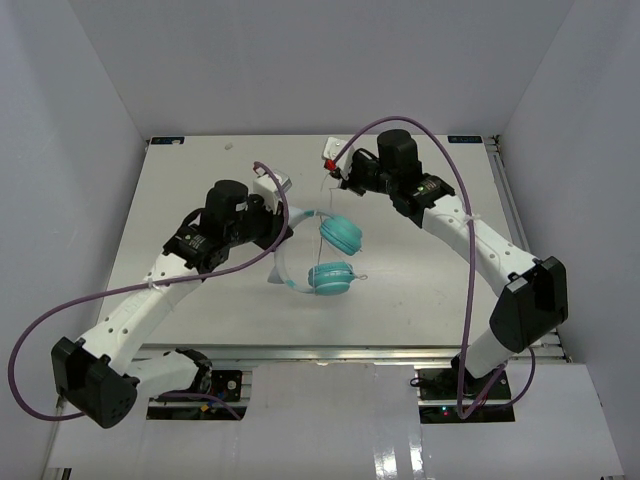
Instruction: Wrap the headphones
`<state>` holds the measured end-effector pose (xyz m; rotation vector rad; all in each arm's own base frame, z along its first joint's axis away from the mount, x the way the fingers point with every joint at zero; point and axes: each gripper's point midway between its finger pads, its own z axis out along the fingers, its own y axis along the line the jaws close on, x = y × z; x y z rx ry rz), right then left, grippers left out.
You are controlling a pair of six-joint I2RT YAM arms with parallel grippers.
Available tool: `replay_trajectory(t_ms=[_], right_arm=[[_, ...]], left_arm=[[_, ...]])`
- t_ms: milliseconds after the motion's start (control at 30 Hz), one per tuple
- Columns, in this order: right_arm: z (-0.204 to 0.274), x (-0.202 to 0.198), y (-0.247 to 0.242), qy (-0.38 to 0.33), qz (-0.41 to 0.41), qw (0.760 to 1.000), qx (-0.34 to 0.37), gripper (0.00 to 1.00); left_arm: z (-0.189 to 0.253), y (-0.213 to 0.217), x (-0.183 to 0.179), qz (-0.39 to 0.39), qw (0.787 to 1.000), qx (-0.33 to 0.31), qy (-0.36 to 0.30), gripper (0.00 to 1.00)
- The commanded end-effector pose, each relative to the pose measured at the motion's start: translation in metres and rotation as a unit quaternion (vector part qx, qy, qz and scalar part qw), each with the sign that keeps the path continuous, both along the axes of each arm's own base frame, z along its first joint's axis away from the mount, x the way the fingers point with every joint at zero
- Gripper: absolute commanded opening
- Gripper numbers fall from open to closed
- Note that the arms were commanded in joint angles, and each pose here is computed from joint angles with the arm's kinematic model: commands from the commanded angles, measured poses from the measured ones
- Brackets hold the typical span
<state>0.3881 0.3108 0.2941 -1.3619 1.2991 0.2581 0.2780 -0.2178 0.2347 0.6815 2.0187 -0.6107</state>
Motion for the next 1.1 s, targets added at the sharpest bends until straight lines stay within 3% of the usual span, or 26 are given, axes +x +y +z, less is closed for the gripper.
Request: replay_trajectory(t_ms=[0,167,367,700,867,1067], right_arm=[[-0.012,-0.032,0.020,0.122,0.102,0.983,0.087,0.08],[-0.019,-0.066,0.040,0.224,0.196,0.944,0.140,0.10],[-0.004,-0.063,0.041,0.232,0.202,0.930,0.200,0.09],[-0.013,-0.067,0.037,0.287,0.228,0.899,0.240,0.08],[-0.020,-0.086,0.040,0.367,0.270,0.853,0.254,0.09],[-0.014,-0.098,0.043,0.409,0.310,0.807,0.291,0.12]], left_arm=[[0.086,-0.017,-0.010,-0.030,0.994,-0.093,-0.058,0.00],[0.127,-0.022,-0.006,-0.012,0.989,-0.133,-0.054,0.00],[0.152,0.006,0.014,0.095,0.989,-0.105,-0.050,0.00],[0.170,0.018,0.020,0.132,0.985,-0.094,-0.057,0.00],[0.181,0.013,0.028,0.135,0.984,-0.101,-0.059,0.00],[0.208,0.008,0.032,0.132,0.981,-0.122,-0.068,0.00]])
